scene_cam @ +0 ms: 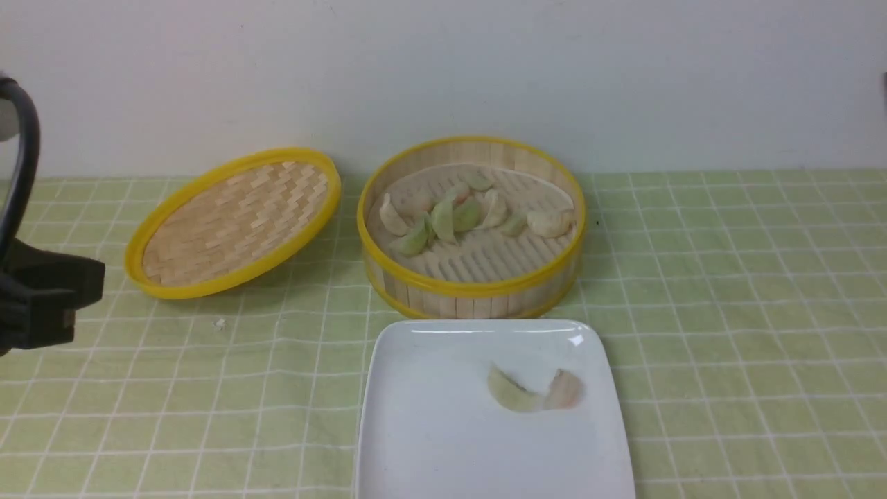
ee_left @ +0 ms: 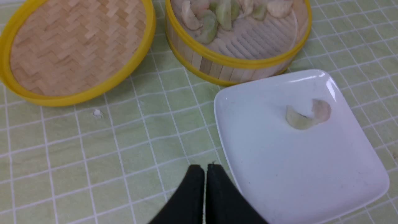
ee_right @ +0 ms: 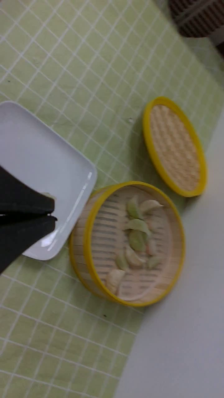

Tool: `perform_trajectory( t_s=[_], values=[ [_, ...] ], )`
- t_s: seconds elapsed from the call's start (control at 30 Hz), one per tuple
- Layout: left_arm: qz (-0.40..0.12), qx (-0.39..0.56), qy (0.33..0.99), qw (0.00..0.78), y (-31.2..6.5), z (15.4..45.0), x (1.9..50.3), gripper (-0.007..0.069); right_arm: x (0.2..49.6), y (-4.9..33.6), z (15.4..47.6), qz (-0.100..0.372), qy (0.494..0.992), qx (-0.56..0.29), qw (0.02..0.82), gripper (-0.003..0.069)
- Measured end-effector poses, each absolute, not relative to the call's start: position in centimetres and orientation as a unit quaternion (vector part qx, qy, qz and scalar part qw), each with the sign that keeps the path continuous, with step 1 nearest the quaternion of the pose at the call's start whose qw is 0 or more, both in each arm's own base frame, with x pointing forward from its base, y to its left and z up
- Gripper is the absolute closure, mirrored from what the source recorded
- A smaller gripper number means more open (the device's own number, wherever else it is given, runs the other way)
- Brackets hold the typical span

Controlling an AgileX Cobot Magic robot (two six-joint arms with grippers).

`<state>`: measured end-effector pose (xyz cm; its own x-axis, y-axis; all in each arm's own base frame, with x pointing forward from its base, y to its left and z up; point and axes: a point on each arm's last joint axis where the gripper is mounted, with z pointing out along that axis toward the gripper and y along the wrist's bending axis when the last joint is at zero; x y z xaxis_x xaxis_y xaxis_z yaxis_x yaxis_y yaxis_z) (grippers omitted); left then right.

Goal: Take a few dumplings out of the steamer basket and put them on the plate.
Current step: Use the right arm to put the dumpling into the plate

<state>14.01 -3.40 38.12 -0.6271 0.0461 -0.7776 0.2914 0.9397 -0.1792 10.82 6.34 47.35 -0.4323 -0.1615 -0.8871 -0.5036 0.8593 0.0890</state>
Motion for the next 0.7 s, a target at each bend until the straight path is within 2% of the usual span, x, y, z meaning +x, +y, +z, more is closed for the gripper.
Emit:
perform_trajectory(
  t_s=[0.13, 0.27, 0.43, 0.5, 0.7],
  values=[
    [-0.144, 0.091, 0.885, 0.434, -3.4, 38.3, 14.2, 0.0631, 7.1, 4.3, 45.4, 0.176, 0.79, -0.187, 0.557, 0.0673],
    [-0.144, 0.089, 0.881, 0.442, -3.3, 38.4, 14.3, 0.0631, 3.0, 1.9, 41.4, 0.178, 0.718, -0.167, 0.652, 0.0673],
    [-0.149, 0.087, 0.879, 0.444, -3.4, 38.5, 14.3, 0.0631, -0.9, -0.2, 36.1, 0.193, 0.596, -0.134, 0.768, 0.0673],
    [-0.154, 0.085, 0.878, 0.445, -3.5, 38.5, 14.5, 0.0631, -0.9, -0.3, 35.4, 0.198, 0.576, -0.125, 0.783, 0.0673],
    [-0.161, 0.085, 0.874, 0.45, -3.6, 38.5, 14.7, 0.0631, 0.2, 0.2, 35.0, 0.206, 0.589, -0.118, 0.773, 0.0673]
  ],
)
